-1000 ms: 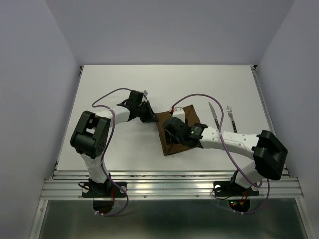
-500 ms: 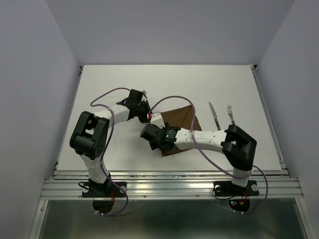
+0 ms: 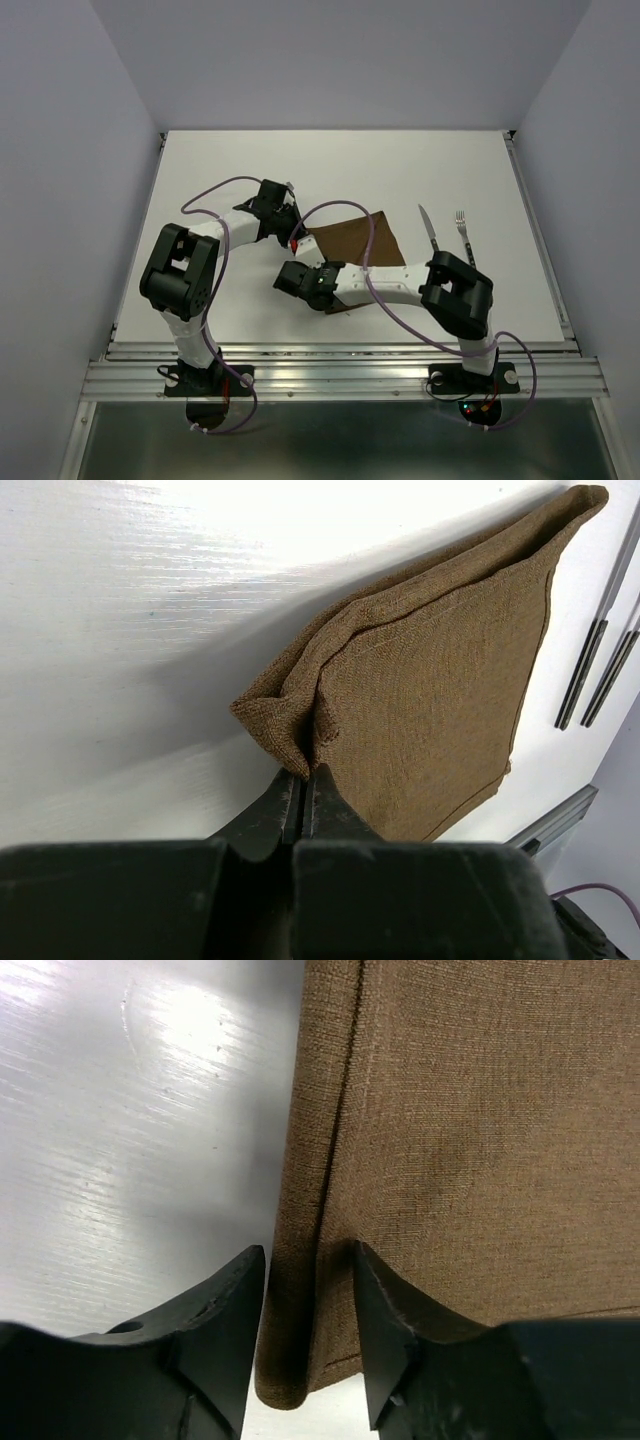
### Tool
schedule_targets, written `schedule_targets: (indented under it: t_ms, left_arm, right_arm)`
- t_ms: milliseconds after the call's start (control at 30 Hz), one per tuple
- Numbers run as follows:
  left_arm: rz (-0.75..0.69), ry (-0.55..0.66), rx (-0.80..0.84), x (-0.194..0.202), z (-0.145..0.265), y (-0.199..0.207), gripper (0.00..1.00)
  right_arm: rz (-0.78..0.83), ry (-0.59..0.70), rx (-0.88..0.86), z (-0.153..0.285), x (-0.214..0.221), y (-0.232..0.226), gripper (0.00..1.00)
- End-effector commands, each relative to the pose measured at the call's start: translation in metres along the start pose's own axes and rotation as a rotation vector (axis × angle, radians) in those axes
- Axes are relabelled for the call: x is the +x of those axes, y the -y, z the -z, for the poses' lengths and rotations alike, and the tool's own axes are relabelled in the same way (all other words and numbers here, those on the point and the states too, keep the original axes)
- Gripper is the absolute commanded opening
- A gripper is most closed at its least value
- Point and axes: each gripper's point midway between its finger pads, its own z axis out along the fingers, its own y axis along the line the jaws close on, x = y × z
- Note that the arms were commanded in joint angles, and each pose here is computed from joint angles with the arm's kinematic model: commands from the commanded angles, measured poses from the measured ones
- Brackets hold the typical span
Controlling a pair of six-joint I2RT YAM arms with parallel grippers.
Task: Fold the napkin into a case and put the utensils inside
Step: Pick up the upper triangle-folded napkin from the center of the board, then turn over the upper triangle folded napkin at the center of the board.
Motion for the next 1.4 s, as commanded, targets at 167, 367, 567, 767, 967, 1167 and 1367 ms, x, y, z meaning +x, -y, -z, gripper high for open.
schedule_targets:
  t_ms: [167,367,567,767,967,1167,1367]
  left_arm:
    - [-0.035,0.045,0.061,-0.014,0.013,0.022,0.0]
    - [-0.037,0.05,0.075,-0.016,0.014,0.026,0.0]
    - [-0.037,0.075,0.082,-0.023,0.024,0.025,0.0]
    - [-0.018,0.121,0.081,-0.043,0.043,0.013,0.0]
    - [0.052,0.263,-0.032,-0.097,0.106,-0.042,0.0]
    - [0.093,0.519,-0.246,-0.161,0.219,-0.092,0.0]
    - [0.106,0.846,-0.493,-0.196,0.356,-0.088,0.0]
  right_arm:
    - [-0.04,0.061,0.084,0.003,-0.019,0.005,0.24]
    - [-0.053,0.074,0.085,0.008,-0.023,0.003,0.07]
    - [-0.06,0.096,0.043,0.021,-0.033,-0.009,0.01]
    - [-0.047,0.122,-0.093,0.037,-0.059,-0.049,0.01]
    - [-0.066,0.163,-0.341,0.062,-0.105,-0.126,0.01]
    - [-0.106,0.275,-0.746,0.121,-0.178,-0.213,0.01]
    - [-0.141,0.411,-1.038,0.193,-0.225,-0.238,0.01]
